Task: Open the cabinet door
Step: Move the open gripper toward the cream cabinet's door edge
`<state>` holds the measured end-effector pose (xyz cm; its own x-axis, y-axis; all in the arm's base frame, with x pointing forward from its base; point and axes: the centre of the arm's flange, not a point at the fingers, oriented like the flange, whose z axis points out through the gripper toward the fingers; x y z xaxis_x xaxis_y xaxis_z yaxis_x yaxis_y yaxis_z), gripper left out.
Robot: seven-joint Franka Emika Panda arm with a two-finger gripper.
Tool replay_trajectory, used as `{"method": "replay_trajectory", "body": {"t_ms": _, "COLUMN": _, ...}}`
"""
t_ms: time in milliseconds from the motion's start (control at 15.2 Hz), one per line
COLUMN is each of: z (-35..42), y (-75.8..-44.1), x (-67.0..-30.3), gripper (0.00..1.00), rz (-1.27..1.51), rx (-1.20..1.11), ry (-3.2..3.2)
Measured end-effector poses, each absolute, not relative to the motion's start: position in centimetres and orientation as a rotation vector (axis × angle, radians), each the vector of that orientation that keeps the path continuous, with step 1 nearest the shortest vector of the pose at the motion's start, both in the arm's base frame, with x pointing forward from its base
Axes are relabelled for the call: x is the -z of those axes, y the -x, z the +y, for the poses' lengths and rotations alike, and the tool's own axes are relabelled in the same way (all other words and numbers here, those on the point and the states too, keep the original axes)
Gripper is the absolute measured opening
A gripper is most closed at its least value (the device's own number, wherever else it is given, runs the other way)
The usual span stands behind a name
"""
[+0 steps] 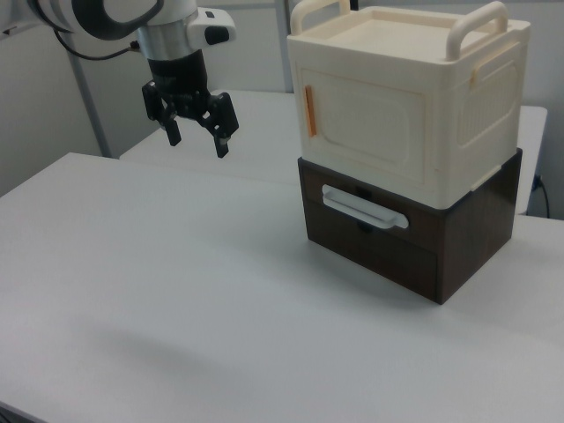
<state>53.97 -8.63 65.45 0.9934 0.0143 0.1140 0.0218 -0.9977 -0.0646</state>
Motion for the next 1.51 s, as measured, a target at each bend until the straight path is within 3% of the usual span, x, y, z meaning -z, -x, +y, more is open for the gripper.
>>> {"method": "replay_trajectory", "body": {"t_ms": 1513, "z": -8.18, "y": -54.11, "x": -65.18, "gripper": 1.0, "rz": -0.04, "rx": 0.166, "ry": 3.071}}
